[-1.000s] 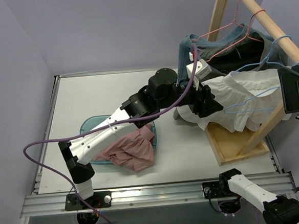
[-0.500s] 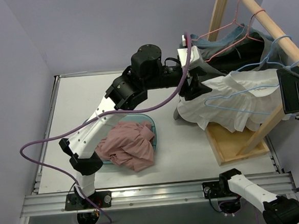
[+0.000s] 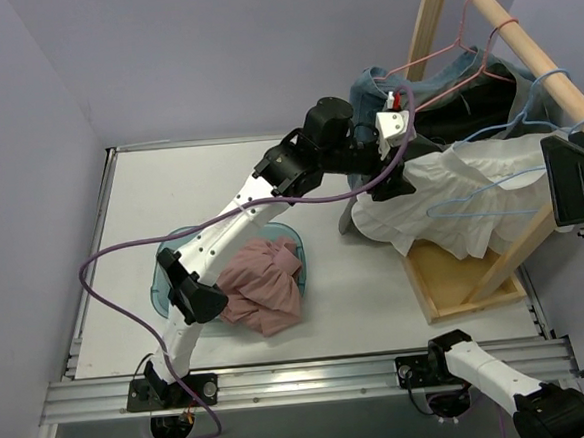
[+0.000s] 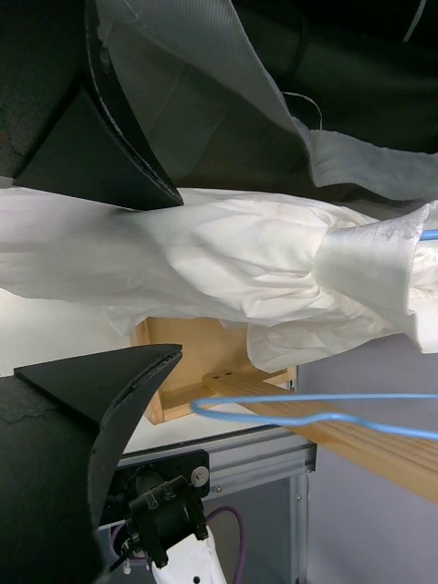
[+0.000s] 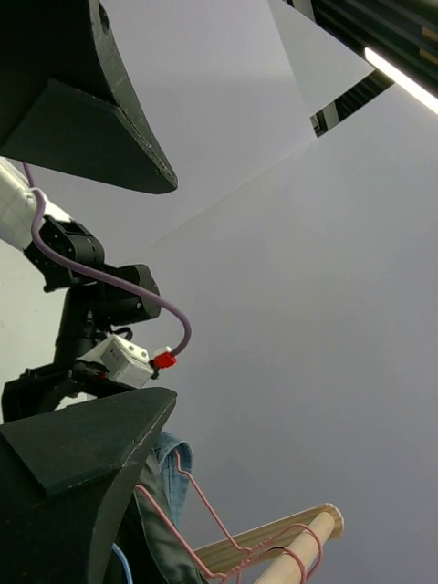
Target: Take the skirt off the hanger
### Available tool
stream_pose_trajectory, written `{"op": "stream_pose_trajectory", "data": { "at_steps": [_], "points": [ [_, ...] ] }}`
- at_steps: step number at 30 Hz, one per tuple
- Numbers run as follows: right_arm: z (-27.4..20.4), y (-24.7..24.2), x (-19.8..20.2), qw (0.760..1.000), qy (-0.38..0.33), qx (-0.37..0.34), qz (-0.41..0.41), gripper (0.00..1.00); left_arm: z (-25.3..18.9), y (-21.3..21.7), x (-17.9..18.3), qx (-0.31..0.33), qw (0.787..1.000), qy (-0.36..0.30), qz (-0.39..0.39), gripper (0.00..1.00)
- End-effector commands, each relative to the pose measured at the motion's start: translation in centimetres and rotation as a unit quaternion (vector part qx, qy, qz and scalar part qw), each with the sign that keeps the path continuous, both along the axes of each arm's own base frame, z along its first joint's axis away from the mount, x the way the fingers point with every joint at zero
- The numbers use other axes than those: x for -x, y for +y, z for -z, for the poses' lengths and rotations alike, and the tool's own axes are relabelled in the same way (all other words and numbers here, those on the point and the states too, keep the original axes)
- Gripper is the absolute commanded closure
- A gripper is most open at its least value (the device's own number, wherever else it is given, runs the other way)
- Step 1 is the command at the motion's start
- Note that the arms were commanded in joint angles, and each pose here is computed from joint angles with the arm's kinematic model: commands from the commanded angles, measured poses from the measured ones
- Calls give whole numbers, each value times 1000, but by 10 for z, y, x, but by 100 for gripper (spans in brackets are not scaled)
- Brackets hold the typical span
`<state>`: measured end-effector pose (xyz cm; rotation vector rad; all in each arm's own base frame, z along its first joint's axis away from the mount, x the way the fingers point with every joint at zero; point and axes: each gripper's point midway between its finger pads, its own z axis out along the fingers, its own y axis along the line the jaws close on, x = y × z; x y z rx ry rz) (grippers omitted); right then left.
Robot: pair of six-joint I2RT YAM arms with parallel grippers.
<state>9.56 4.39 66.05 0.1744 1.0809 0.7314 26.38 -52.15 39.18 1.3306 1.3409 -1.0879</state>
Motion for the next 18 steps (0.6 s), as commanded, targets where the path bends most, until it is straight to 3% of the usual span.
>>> {"op": "stream_pose_trajectory", "data": {
  "at_steps": [1, 7, 10, 13, 18],
  "points": [
    [-11, -1, 9, 1000, -25, 3, -4, 18, -35, -5, 13, 50, 998, -20, 32, 32],
    [-10, 4, 4, 1000, -21, 6, -11, 18, -24, -20, 18, 51, 998, -7, 42, 36],
    [-9, 4, 3, 1000, -20, 6, -12, 18, -31, -28, 20, 68, 997, 4, 48, 53],
    [-8, 3, 2, 1000, -18, 7, -9, 18, -37, -36, 24, 88, 994, 27, 59, 62],
    [-8, 2, 3, 1000, -16, 9, -7, 18, -24, -48, 29, 83, 992, 54, 75, 60]
  ]
}}
